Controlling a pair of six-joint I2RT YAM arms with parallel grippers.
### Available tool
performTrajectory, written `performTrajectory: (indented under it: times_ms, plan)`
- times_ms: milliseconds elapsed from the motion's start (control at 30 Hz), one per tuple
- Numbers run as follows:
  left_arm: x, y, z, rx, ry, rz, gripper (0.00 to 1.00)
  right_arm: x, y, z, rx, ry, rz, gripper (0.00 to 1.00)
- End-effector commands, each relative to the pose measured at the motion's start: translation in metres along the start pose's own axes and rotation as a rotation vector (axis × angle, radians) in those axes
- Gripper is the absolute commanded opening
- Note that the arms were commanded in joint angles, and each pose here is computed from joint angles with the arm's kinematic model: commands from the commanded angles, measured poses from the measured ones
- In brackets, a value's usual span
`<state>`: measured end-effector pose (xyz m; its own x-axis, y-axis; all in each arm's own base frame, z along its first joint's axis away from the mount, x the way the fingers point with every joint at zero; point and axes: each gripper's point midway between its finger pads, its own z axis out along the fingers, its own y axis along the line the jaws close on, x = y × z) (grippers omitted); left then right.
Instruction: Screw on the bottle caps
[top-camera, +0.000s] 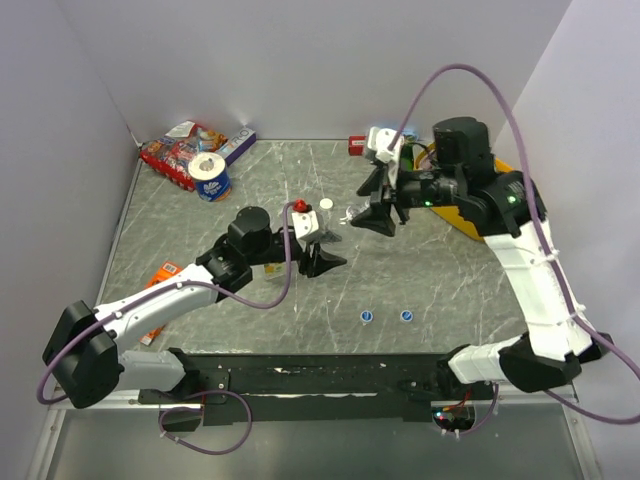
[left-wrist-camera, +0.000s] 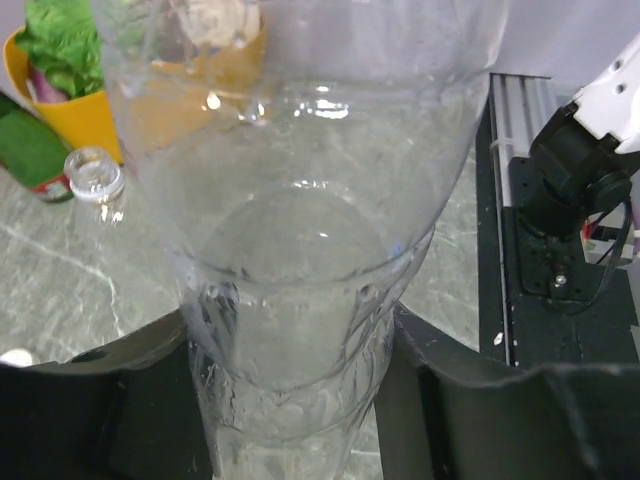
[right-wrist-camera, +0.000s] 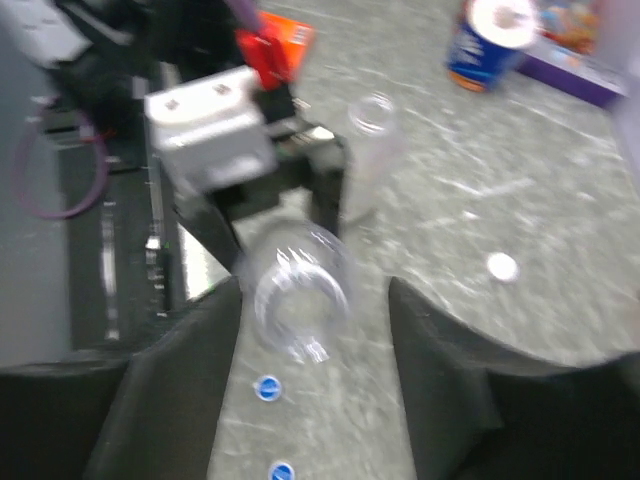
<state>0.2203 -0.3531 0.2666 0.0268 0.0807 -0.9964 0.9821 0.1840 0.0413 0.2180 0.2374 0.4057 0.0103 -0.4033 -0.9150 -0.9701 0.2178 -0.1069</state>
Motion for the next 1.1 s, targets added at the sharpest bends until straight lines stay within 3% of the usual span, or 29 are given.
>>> performTrajectory:
  times_ms: [0,33,133,200,233,267,333,400,467,633,833,1067]
  plan:
    - [-0.015,0.004,-0.008,-0.044,-0.058,0.057,0.49,-0.011,-0.014,-0.046,0.204,-0.026,-0.096,0.72]
    - [-0.011,0.006,-0.009,-0.052,-0.05,0.064,0.43,-0.006,-0.018,-0.056,0.237,-0.013,-0.095,0.73]
    - [0.0,0.007,-0.012,-0.06,-0.028,0.078,0.4,0.02,-0.017,-0.068,0.231,0.067,-0.168,0.71]
    - [0.004,0.007,-0.014,-0.067,-0.016,0.088,0.38,0.068,-0.009,-0.058,0.155,0.179,-0.194,0.68]
    - [0.01,0.006,-0.015,-0.064,-0.004,0.105,0.37,0.085,-0.002,-0.061,0.128,0.224,-0.309,0.66]
    - [0.013,0.006,-0.017,-0.068,0.002,0.114,0.35,0.137,0.009,-0.048,0.045,0.317,-0.273,0.65]
    - [0.02,0.007,-0.02,-0.072,0.027,0.153,0.29,0.178,0.017,-0.046,-0.009,0.395,-0.397,0.63]
    - [0.023,0.005,-0.023,-0.068,0.043,0.174,0.28,0.238,0.031,-0.034,-0.115,0.48,-0.416,0.61]
    - [0.032,0.004,-0.027,-0.065,0.077,0.187,0.18,0.28,0.038,-0.026,-0.191,0.538,-0.471,0.59]
    - [0.048,0.001,-0.037,-0.056,0.14,0.233,0.04,0.332,0.04,-0.014,-0.363,0.608,-0.62,0.56]
    - [0.055,-0.002,-0.043,-0.075,0.155,0.178,0.03,0.375,0.054,-0.01,-0.514,0.643,-0.705,0.57]
    - [0.056,-0.001,-0.042,-0.083,0.164,0.166,0.04,0.396,0.05,-0.003,-0.564,0.665,-0.733,0.57]
